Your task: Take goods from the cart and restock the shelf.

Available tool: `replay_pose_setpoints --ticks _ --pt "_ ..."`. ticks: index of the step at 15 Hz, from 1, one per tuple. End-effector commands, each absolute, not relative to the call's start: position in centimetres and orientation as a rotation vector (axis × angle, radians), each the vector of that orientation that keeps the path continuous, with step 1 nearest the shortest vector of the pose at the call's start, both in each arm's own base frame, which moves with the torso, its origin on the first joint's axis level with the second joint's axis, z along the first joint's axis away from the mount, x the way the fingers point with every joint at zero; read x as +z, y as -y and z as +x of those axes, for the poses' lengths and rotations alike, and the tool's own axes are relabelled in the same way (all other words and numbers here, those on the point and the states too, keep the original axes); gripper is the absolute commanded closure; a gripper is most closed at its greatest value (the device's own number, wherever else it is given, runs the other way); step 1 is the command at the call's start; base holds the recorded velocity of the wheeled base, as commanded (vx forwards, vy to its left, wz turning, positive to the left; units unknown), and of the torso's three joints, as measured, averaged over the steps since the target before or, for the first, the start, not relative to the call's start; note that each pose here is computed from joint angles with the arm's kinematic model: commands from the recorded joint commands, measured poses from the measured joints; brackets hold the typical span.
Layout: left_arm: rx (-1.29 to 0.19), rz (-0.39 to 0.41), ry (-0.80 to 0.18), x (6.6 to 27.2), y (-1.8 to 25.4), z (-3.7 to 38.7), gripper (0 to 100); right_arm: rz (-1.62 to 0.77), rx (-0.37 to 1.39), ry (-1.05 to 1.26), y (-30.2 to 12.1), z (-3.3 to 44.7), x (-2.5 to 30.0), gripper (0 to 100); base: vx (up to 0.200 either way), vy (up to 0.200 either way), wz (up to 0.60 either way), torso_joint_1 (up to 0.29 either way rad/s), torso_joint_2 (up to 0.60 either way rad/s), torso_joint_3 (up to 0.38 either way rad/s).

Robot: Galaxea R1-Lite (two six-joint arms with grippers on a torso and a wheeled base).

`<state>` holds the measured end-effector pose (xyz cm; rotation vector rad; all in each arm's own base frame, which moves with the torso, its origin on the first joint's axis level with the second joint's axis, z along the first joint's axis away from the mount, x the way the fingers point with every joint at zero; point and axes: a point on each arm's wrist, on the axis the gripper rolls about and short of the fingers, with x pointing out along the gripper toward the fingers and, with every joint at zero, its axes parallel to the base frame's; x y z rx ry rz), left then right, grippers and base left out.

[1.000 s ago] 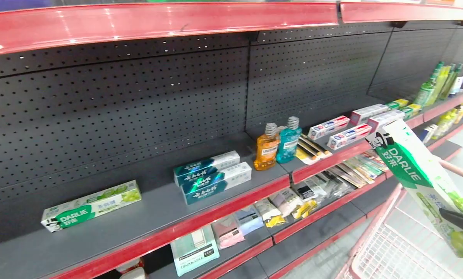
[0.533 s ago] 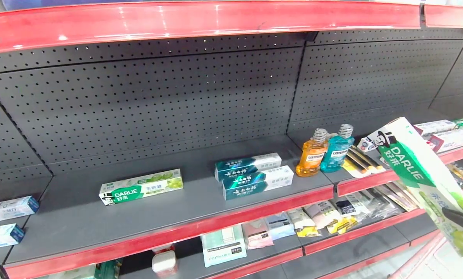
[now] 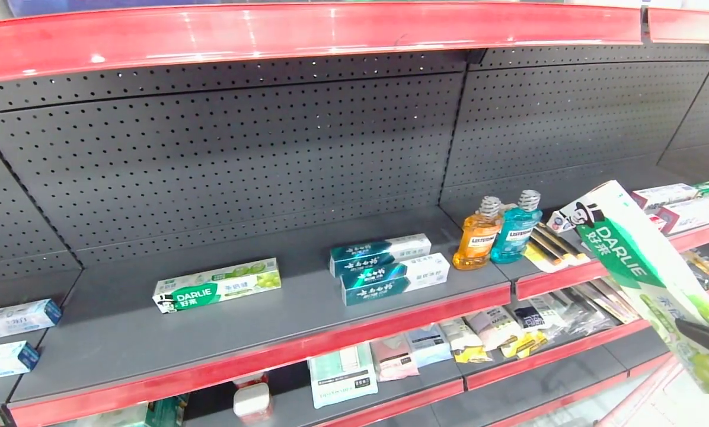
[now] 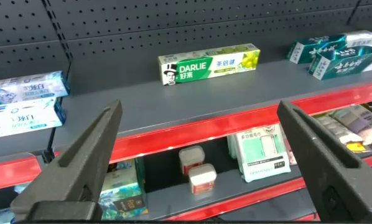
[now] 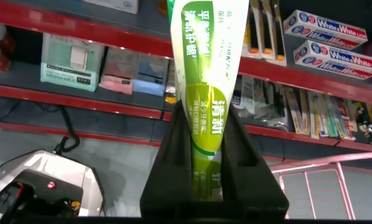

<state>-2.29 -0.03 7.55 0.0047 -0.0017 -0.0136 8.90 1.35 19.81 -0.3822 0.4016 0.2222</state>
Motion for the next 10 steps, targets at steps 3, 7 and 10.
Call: replay_pose_setpoints --ticks 3,7,10 --pt "-0.014 0.005 0.0 7.5 0.0 -2.3 0 -0.383 0.222 -0.403 -1.3 8.8 19.7 100 0.0 0.0 0.2 -0.001 0.0 0.002" --pt "-0.015 0.011 0.002 7.6 0.0 -2.3 0 -0.366 0.213 -0.366 -1.2 8.0 19.7 100 0.0 0.0 0.0 0.0 0.0 0.0" --pt "-0.026 0.017 0.003 7.6 0.1 -2.3 0 -0.347 0.255 -0.259 -1.1 6.3 19.7 100 0.0 0.0 0.0 0.0 0.0 0.0"
